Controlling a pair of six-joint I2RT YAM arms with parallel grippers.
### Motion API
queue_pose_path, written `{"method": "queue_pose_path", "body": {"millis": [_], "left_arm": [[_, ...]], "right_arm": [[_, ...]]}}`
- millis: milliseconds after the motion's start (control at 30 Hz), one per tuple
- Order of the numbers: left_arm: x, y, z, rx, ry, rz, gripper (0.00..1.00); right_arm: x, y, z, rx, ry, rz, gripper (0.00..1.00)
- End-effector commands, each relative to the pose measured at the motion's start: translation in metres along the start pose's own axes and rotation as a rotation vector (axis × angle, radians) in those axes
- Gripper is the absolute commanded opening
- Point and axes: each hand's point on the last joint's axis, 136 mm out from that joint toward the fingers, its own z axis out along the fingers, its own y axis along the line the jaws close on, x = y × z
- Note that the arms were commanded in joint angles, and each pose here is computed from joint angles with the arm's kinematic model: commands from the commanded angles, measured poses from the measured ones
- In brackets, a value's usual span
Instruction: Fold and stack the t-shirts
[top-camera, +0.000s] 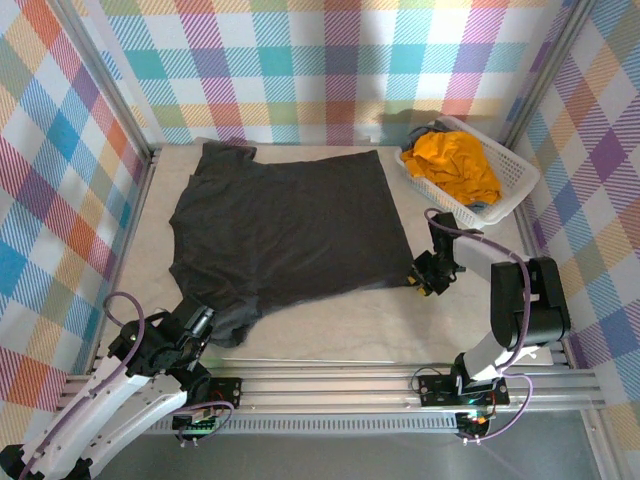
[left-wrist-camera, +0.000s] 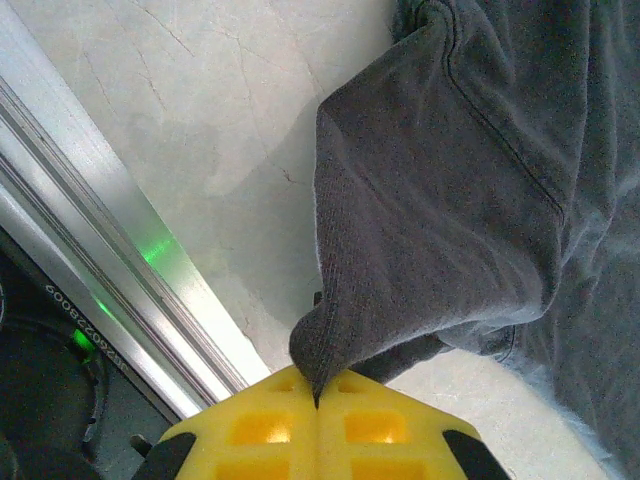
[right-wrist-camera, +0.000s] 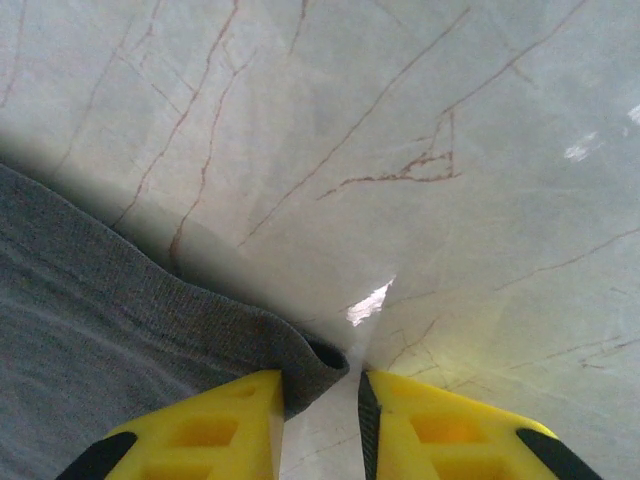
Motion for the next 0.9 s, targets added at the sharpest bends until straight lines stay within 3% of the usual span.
{"method": "queue_pose_path", "body": {"millis": [0,500,733,867], "left_arm": [[0.001,0.005,0.003,-0.027,0.002,0.039,0.0],[0.003,0.003,0.002,-0.016,0.009,0.045,0.0],[0.003,0.0,0.003,-0.002,0.012,0.042,0.0],[0.001,-0.001,0.0,0.005,0.002,0.044,0.0]], "right_arm": [[-0.017,0.027,0.004,-0.059,-0.061,-0.043,0.28],[-0.03,0.043,-0.002,-0.002,-0.087,-0.105,0.25],[-0.036,0.052,0.011,0.005,-0.069,-0.125,0.14],[-0.035,0.048,0.007,0.001,-0.086,-0.123,0.02]]}}
